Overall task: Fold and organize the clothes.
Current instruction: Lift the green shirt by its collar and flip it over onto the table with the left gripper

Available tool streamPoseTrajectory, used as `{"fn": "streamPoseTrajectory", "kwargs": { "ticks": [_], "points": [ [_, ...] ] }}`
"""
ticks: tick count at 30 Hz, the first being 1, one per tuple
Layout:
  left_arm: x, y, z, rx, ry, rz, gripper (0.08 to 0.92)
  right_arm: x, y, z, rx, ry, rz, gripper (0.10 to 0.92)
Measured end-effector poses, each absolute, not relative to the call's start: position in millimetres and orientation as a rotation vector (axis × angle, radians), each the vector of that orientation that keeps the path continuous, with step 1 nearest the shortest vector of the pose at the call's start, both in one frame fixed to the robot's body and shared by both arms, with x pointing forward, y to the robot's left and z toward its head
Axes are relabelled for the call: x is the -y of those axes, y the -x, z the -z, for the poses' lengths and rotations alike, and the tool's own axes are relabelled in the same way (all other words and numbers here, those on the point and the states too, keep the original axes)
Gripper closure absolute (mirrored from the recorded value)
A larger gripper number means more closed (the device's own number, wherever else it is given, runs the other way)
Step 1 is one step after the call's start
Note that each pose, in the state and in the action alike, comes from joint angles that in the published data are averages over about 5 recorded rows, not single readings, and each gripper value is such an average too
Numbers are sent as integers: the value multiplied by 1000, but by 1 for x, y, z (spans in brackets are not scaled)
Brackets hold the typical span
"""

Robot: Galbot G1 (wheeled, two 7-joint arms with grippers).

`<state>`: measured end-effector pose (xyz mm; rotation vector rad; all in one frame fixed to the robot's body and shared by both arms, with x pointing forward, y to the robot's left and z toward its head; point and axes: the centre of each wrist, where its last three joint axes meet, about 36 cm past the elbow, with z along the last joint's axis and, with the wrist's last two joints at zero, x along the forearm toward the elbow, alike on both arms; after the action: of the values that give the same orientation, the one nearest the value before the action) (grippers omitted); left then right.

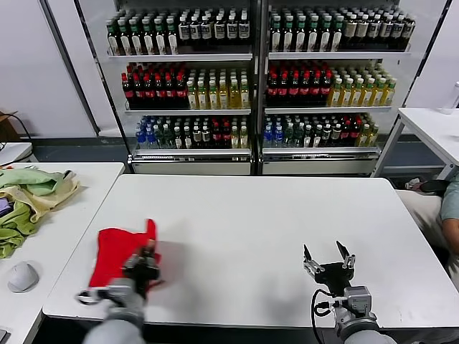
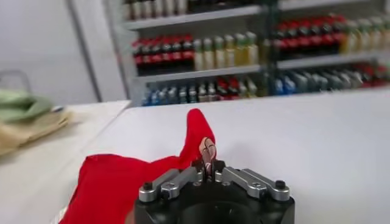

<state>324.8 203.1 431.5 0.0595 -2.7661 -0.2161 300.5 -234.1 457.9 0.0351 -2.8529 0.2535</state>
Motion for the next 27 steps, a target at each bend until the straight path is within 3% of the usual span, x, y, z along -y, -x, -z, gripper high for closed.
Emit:
{"fn": "streamPoseTrajectory", "kwargs": {
  "ticks": [7,17,24,27],
  "points": [
    [-141,-327,-416,2841,-65,672,864,234,-301,-459,2858,-35,-255,200],
    [-122,-340,-419,2844,-188,1226,864,233,-302,-458,2859,-35,-252,200],
    [-103,-336,-408,2810,-157,1329,863,233,-302,-458,2859,-31,-252,200],
    [-88,-333,-407,2828,-115,1302,823,234,-301,-459,2860,-30,-255,200]
  ]
}}
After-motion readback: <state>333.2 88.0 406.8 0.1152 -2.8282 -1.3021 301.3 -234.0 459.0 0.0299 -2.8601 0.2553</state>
